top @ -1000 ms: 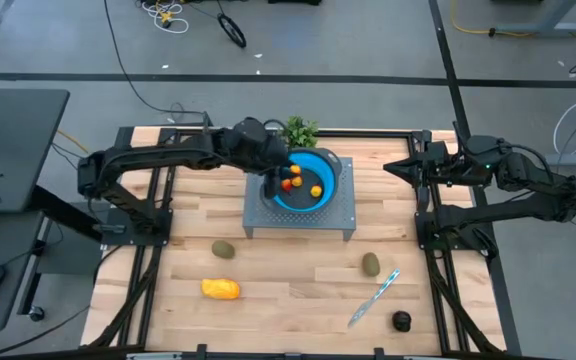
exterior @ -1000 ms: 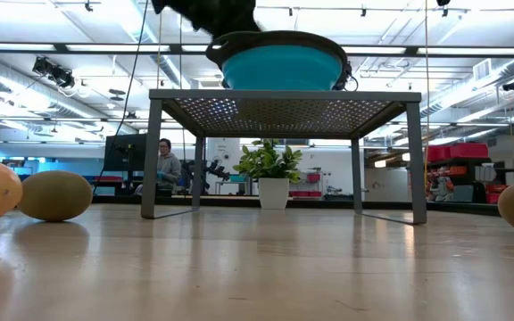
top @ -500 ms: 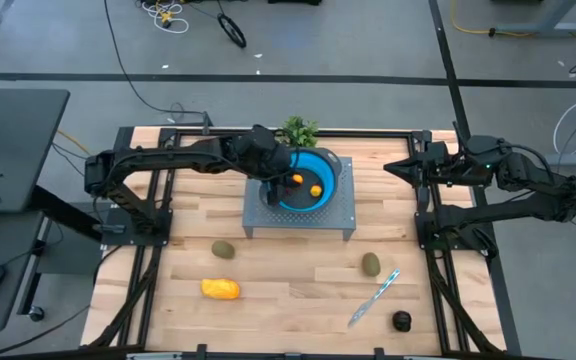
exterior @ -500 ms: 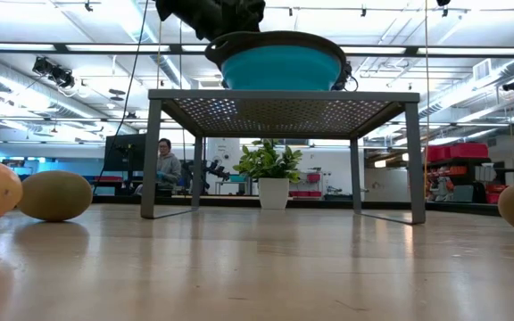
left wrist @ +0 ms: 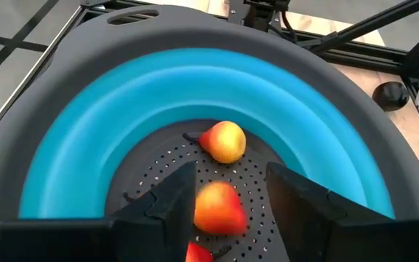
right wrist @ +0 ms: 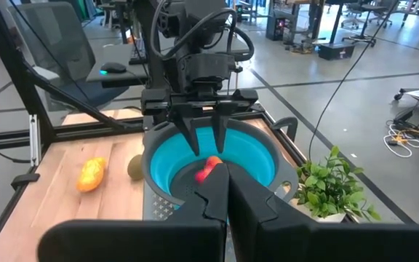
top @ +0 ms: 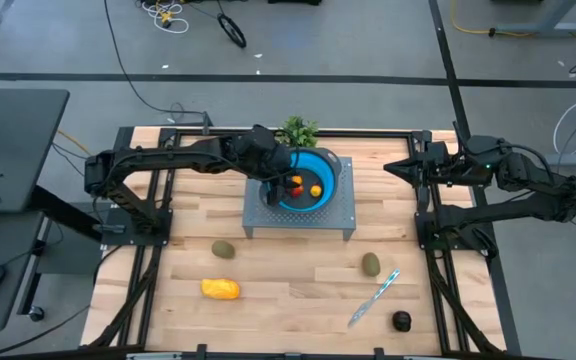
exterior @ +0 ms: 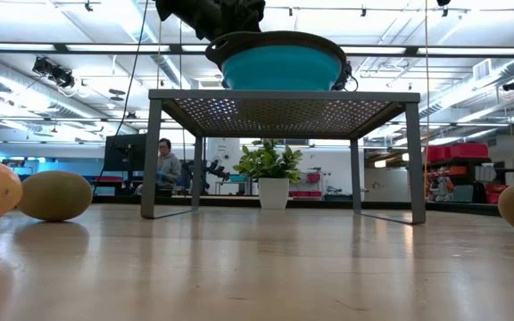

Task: Pick & Place Fruit
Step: Put the orange pear into the strainer bowl on the shelf, then put the right green kiwi into the strainer bowl on the shelf

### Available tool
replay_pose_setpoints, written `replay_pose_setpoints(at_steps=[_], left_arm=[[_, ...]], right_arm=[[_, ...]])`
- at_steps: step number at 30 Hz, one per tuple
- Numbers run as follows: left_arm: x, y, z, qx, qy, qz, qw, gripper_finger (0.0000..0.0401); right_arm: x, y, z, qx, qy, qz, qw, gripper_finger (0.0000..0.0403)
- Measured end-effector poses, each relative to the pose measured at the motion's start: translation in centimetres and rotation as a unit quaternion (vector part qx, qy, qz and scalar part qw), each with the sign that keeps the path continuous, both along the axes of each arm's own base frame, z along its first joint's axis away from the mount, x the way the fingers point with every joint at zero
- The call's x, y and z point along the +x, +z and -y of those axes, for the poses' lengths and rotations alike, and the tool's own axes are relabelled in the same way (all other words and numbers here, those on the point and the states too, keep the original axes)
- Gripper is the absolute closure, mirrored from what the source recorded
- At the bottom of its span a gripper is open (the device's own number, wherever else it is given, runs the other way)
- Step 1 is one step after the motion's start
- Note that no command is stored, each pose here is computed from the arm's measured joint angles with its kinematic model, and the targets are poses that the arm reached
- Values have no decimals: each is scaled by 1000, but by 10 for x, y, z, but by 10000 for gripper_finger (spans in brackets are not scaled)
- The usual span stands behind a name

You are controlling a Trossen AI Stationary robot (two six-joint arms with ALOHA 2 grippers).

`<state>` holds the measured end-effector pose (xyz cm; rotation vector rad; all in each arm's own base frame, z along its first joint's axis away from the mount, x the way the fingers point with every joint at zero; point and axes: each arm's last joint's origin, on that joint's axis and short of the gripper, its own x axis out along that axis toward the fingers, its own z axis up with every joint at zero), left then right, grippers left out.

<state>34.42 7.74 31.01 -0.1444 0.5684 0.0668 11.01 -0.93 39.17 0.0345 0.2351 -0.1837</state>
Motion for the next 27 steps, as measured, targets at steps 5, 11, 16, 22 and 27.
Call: replay_pose_setpoints(at_steps=[5,11,16,22,27], left_arm=[[0,0,0,1,0,0,1000,208],[0,0,0,7,2,-1,1000,201],[0,0,-1,12,8,-2,1000,203],[-5,8,3,3,6,10,1000,222],[-12,24,12,6,2,37,999,249]], right_arm=[[0,0,0,0,0,0,1000,396],[0,0,0,0,0,0,1000,396],[0,0,0,0,0,0,1000,396],[0,0,0,0,0,0,1000,396],[0,0,0,0,0,0,1000,396]])
